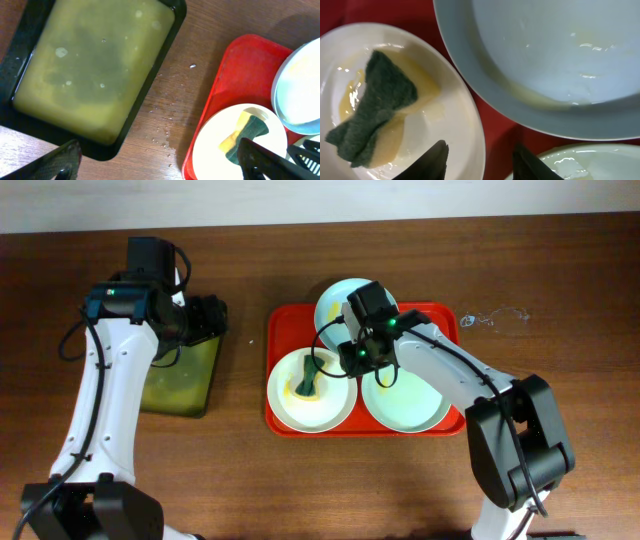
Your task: Clean dirty plates on tray and stack at the side
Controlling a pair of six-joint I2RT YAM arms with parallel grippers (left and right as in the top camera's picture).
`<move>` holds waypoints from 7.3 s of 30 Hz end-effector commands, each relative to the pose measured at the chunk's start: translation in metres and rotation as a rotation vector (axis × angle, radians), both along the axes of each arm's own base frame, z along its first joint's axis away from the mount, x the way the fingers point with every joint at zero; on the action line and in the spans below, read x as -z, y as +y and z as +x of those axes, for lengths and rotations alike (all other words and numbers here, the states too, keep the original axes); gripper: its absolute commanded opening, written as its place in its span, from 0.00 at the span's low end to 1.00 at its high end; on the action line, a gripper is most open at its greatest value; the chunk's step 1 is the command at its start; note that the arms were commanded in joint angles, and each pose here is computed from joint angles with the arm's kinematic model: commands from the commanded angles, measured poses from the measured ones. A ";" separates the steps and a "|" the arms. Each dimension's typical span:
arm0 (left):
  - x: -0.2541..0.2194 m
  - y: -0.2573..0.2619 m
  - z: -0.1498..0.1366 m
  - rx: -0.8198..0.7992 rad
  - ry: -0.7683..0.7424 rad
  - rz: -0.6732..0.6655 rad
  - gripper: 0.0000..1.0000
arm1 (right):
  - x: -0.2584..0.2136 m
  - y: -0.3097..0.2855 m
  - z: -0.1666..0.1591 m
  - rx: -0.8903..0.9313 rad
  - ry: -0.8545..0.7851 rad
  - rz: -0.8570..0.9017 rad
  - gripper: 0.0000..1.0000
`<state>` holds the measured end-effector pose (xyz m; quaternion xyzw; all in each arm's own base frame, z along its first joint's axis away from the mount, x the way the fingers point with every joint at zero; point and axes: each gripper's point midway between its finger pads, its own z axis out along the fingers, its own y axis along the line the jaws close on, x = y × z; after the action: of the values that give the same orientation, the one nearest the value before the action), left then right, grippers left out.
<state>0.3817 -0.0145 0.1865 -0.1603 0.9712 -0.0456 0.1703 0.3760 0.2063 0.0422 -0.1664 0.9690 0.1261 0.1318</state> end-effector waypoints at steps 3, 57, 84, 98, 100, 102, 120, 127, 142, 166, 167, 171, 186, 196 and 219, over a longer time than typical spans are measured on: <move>0.003 -0.023 -0.001 0.061 0.011 -0.029 0.88 | 0.022 -0.004 -0.011 -0.012 0.044 -0.036 0.43; 0.168 -0.192 -0.037 0.631 0.378 -0.081 0.00 | 0.040 -0.005 -0.011 0.038 0.125 0.043 0.16; 0.180 -0.105 -0.056 0.357 0.417 0.136 0.00 | 0.040 -0.005 -0.011 0.039 0.126 0.043 0.15; 0.142 -0.163 -0.042 0.355 0.185 -0.140 0.00 | 0.040 -0.005 -0.011 0.039 0.126 0.043 0.15; 0.159 -0.156 -0.050 0.324 0.198 -0.127 0.00 | 0.040 -0.005 -0.011 0.039 0.125 0.043 0.15; 0.174 -0.155 -0.053 0.327 0.180 -0.131 0.00 | 0.040 -0.005 -0.011 0.051 0.129 0.045 0.15; 0.018 0.035 -0.008 -0.168 -0.188 0.033 0.00 | -0.112 -0.037 0.036 0.131 -0.278 -0.393 0.04; 0.027 0.054 -0.015 -0.221 -0.164 0.040 0.00 | -0.215 -0.007 0.024 0.030 -0.771 -0.984 0.04; 0.030 0.058 -0.022 -0.229 -0.133 0.061 0.00 | -0.169 0.069 0.011 -0.342 -0.676 -0.703 0.04; 0.038 0.058 -0.021 -0.229 -0.110 0.061 0.00 | -0.046 -0.406 0.072 0.858 -0.074 0.165 0.68; 0.038 0.058 -0.022 -0.229 -0.110 0.061 0.00 | -0.062 -0.398 0.076 0.836 -0.104 0.182 0.69; 0.038 0.058 -0.022 -0.229 -0.110 0.061 0.00 | -0.122 -0.294 0.108 0.560 -0.194 0.446 0.73; 0.038 0.058 -0.022 -0.229 -0.109 0.061 0.00 | 0.033 -0.112 0.107 0.200 -0.002 -0.103 0.59; 0.041 0.011 -0.008 -0.041 -0.130 -0.124 0.00 | 0.003 -0.057 0.042 0.118 0.274 0.210 0.04; 0.178 -0.168 0.007 0.173 -0.041 0.056 0.00 | 0.048 -0.031 0.025 0.037 0.243 0.025 0.04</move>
<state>0.3855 -0.2273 0.0218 -0.0399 0.9732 -0.1401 0.1777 0.4125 0.1782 0.0058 -0.1284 0.9774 0.1650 0.0306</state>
